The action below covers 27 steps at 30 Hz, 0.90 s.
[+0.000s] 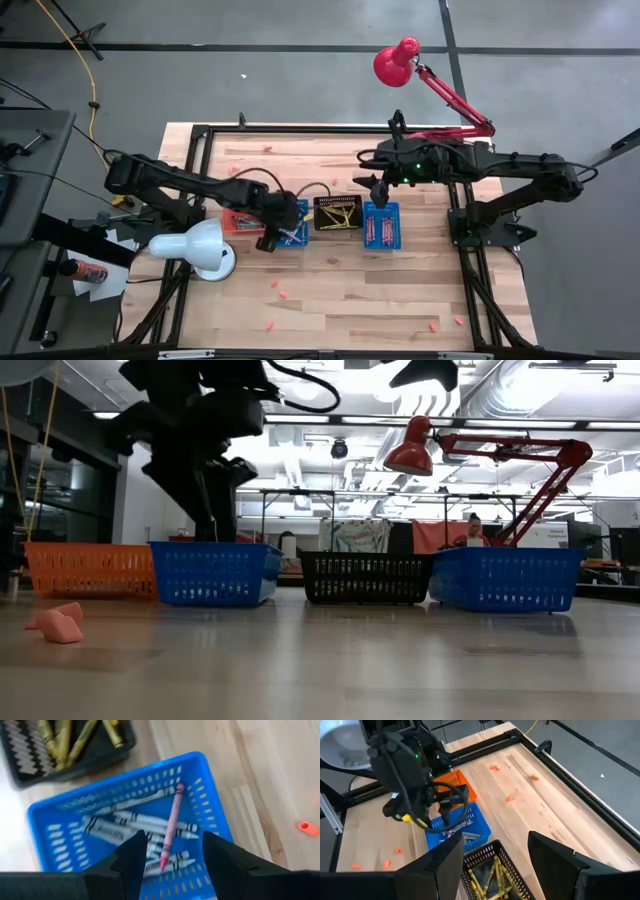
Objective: Sort crayons
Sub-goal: Put the pink crayon from the left blue bin into the right blue bin
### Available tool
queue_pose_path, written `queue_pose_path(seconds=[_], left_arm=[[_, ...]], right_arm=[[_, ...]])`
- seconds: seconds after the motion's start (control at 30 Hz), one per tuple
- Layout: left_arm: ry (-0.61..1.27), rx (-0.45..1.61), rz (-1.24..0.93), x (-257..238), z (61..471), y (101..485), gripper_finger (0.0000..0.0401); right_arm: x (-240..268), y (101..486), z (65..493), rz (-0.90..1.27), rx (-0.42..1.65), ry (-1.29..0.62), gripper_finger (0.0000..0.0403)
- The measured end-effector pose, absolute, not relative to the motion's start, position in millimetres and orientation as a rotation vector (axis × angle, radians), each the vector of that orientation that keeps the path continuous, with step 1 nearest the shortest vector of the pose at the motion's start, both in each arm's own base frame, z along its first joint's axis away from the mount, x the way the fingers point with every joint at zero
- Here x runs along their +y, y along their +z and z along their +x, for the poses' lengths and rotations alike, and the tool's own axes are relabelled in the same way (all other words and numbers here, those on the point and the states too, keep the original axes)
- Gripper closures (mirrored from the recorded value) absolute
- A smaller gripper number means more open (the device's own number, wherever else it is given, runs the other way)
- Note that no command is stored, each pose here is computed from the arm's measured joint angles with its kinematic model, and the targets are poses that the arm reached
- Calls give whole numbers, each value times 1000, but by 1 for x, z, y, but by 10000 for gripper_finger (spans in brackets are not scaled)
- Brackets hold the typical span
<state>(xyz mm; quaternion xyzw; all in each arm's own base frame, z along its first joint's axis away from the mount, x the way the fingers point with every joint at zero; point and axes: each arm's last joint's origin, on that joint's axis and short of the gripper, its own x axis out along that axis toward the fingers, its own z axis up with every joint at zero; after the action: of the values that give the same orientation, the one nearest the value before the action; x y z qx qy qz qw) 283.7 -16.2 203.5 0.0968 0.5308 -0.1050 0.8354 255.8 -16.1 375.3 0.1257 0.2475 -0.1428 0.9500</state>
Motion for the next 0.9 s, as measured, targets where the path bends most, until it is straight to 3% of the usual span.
queue_pose_path(seconds=[0.9], left_arm=[[-275,1319,469,-27,299,146,244]], right_arm=[[-6,359,256,267,545,-302,188]])
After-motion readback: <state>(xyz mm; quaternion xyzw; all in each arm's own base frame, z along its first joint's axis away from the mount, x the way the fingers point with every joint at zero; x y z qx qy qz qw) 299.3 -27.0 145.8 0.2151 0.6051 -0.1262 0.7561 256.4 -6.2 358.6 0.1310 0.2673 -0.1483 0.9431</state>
